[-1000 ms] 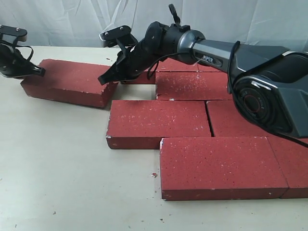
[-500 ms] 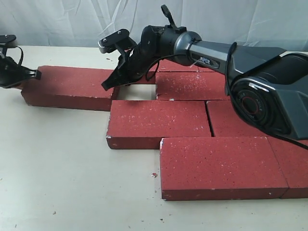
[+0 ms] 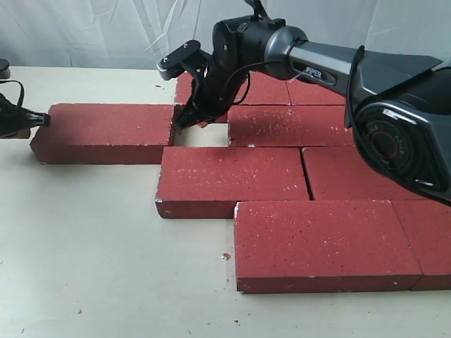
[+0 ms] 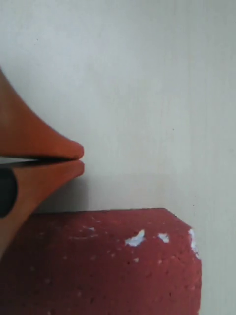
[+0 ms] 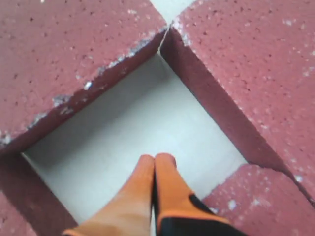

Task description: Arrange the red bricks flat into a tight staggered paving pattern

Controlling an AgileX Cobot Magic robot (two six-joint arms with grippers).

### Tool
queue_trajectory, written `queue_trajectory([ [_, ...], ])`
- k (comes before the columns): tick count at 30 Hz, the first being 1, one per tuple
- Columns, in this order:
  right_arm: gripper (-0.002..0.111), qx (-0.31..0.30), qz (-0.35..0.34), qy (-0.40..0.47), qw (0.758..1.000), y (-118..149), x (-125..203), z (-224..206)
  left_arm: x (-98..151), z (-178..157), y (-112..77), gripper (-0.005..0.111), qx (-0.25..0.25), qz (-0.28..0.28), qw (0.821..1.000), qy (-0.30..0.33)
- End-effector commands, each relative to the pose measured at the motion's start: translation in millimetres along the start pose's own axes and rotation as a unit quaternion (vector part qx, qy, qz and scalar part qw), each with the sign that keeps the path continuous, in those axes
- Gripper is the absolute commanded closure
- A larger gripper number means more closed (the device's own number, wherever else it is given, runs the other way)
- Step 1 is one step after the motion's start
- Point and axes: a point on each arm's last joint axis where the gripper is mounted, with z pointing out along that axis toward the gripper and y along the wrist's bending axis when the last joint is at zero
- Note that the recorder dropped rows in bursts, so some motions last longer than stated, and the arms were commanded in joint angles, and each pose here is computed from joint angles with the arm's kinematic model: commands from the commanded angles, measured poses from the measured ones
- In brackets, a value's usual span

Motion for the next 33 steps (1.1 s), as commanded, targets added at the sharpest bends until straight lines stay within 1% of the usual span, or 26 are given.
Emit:
queue_trajectory([
  [1,0.109,0.029,-0.005,0.028,0.999,-8.9,-1.0,-31.4,-3.3,-1.3,-12.5,0.107,0.035,0.025,0.999,-0.013],
  [2,0.109,0.026,-0.004,0.037,0.999,-8.3,-0.4,-37.3,-4.4,0.2,-20.2,0.107,0.066,0.042,0.997,-0.02],
  [4,0.109,0.029,-0.005,0.048,0.998,-8.5,0.4,-47.0,-8.8,-0.5,-28.6,0.107,0.102,0.043,0.993,-0.047],
  [9,0.109,0.052,-0.008,0.066,0.996,-7.4,13.7,-71.9,-8.6,-1.5,-33.7,0.107,0.128,0.047,0.99,-0.047],
  [12,0.109,0.074,-0.009,0.066,0.995,-4.9,30.2,-82.1,-7.8,-1.9,-36.7,0.107,0.14,0.049,0.988,-0.043],
  [15,0.109,0.101,-0.006,0.036,0.994,-0.8,47.1,-101.6,-7.7,-2.0,-37.1,0.107,0.142,0.049,0.988,-0.043],
  [18,0.109,0.114,-0.006,0.006,0.993,7.4,68.0,-120.6,-6.7,-2.7,-39.6,0.107,0.156,0.05,0.986,-0.038],
  [23,0.109,0.122,-0.018,-0.029,0.992,20.4,105.1,-149.1,-3.1,-5.9,-48.3,0.107,0.208,0.055,0.976,-0.022],
  [27,0.109,0.144,-0.013,-0.101,0.984,13.7,125.2,-164.3,-2.8,-6.3,-49.1,0.107,0.213,0.055,0.975,-0.021],
  [29,0.109,0.157,0.0,-0.139,0.978,4.5,132.2,-168.2,-3.2,-6.3,-49.1,0.107,0.212,0.051,0.976,-0.022],
  [31,0.109,0.161,0.019,-0.145,0.976,-2.2,136.3,-169.7,-3.1,-6.5,-49.6,0.107,0.216,0.05,0.975,-0.021],
  [33,0.109,0.163,0.025,-0.141,0.976,-5.5,138.5,-170.1,-3.6,-5.6,-47.4,0.107,0.203,0.052,0.978,-0.024],
])
